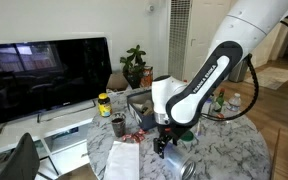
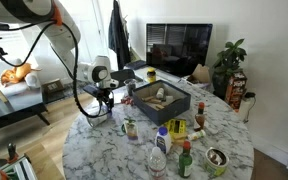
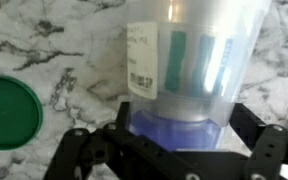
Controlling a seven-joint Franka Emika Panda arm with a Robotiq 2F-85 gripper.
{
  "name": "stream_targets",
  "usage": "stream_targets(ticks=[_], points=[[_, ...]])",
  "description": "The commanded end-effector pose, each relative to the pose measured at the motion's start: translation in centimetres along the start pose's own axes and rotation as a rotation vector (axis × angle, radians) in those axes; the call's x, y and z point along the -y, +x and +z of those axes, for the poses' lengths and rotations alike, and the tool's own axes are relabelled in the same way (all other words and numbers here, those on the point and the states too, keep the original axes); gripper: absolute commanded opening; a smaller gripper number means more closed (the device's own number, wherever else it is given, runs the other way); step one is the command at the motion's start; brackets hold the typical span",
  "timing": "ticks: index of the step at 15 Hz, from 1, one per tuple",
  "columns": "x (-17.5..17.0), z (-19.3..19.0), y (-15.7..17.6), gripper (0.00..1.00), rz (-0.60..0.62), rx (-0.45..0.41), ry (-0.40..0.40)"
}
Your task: Put the silver and the plastic cups upside down on the table
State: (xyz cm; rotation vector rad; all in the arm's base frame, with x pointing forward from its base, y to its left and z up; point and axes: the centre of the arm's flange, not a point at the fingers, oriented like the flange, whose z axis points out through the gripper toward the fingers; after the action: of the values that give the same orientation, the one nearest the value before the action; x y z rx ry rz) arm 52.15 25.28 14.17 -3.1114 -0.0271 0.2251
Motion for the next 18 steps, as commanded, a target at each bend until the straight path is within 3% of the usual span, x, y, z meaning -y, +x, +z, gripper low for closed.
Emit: stream_targets(ticks=[1, 7, 8, 12, 18], points=[[0.7, 1.2, 1.2, 1.0, -0.191, 0.018, -0.048], [1.3, 1.3, 1.6, 1.0, -0.479, 0.032, -0.116], [0.9, -0.1, 0.8, 1.0, -0.389, 0.016, -0.076], [1.1, -0.1, 1.0, 1.0, -0.447, 0.017, -0.094], [0.9, 1.6, 1.6, 1.0, -0.542, 0.026, -0.059]])
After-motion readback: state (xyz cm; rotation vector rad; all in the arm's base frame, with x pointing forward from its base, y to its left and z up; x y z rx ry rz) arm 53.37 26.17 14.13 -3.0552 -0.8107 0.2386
